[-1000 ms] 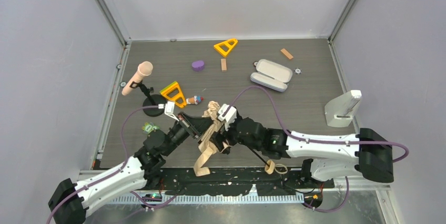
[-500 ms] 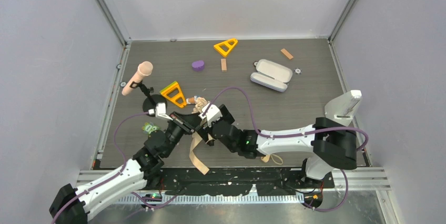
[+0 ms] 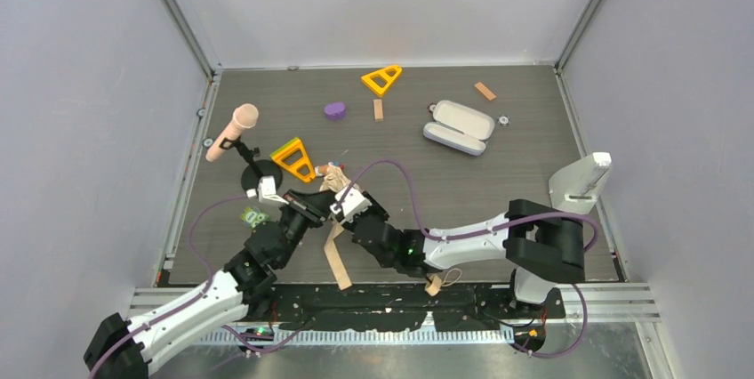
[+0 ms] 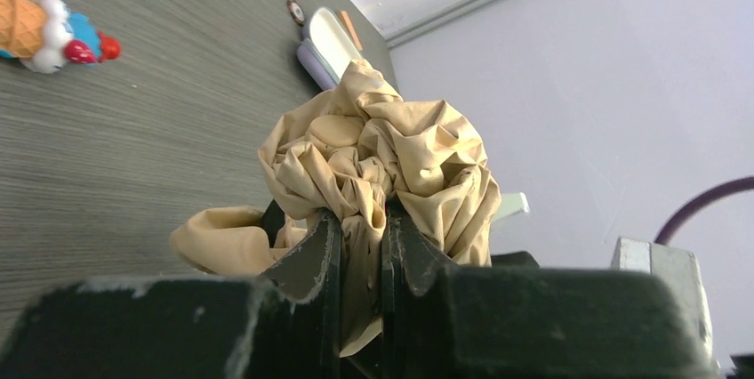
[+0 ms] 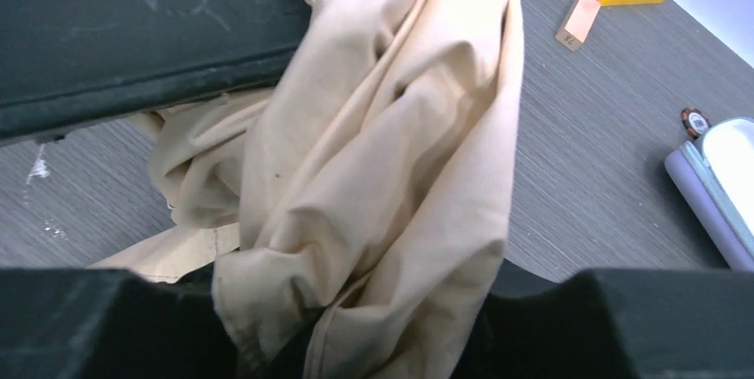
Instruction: Put away the umbrella
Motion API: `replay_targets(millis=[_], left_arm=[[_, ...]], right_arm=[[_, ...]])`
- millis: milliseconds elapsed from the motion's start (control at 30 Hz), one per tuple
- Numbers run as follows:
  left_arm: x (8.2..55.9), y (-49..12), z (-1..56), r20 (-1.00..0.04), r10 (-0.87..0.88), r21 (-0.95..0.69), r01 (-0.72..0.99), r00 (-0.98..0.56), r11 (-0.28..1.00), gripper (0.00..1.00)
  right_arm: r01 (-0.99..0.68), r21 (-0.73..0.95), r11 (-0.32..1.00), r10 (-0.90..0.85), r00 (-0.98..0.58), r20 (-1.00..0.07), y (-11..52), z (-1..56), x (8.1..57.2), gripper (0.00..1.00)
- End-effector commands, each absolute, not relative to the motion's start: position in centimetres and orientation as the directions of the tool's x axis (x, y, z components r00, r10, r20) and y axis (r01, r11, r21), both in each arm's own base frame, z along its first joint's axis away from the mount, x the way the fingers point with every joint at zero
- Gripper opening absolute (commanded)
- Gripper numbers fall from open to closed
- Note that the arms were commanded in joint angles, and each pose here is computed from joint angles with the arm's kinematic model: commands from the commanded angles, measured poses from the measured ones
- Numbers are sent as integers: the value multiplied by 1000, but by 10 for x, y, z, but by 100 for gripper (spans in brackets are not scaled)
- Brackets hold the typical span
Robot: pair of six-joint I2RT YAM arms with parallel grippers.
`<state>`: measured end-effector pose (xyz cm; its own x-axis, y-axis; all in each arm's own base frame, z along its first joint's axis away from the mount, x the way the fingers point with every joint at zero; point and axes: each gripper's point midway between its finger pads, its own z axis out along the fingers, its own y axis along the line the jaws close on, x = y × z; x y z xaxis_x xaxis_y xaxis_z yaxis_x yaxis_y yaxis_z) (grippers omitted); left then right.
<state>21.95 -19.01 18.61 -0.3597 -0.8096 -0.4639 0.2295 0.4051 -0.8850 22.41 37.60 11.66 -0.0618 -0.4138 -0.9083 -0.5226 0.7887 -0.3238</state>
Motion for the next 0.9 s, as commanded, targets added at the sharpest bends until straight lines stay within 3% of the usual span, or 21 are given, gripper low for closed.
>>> replay_targets(millis=[0,67,133,200,267,433,567,700,867], left_arm=[[186,-198,313,-332,-870,-842,530,-364,100,0],[182,-198,316,-359,-862,-826,552,-359,114,0],[178,-197,319,-391,-852,-806,576,-348,135,19],[177,-196,318,-425,-839,-798,577,-340,171,48],[174,-193,319,-471,-822,-777,592,-320,214,70],[164,-187,320,-599,-751,-700,636,-276,324,96],[153,-197,324,-725,-624,-611,690,-292,388,100],[133,-221,335,-801,-490,-533,783,-345,320,99],[122,-245,345,-831,-396,-502,834,-391,229,100]], right_arm=[[-519,-214,827,-300,-87,-950,363,121,234,7],[-575,-168,801,-256,-75,-964,362,136,229,6],[-625,-118,772,-213,-80,-974,358,150,226,6],[-667,-56,743,-165,-101,-981,352,163,224,6],[-740,35,672,-91,-129,-987,348,183,215,6],[-806,161,570,-4,-198,-980,324,212,210,6],[-873,271,405,22,-287,-958,316,236,191,6],[-910,382,162,13,-385,-923,317,261,153,6],[-900,437,-2,-12,-437,-900,320,285,127,6]])
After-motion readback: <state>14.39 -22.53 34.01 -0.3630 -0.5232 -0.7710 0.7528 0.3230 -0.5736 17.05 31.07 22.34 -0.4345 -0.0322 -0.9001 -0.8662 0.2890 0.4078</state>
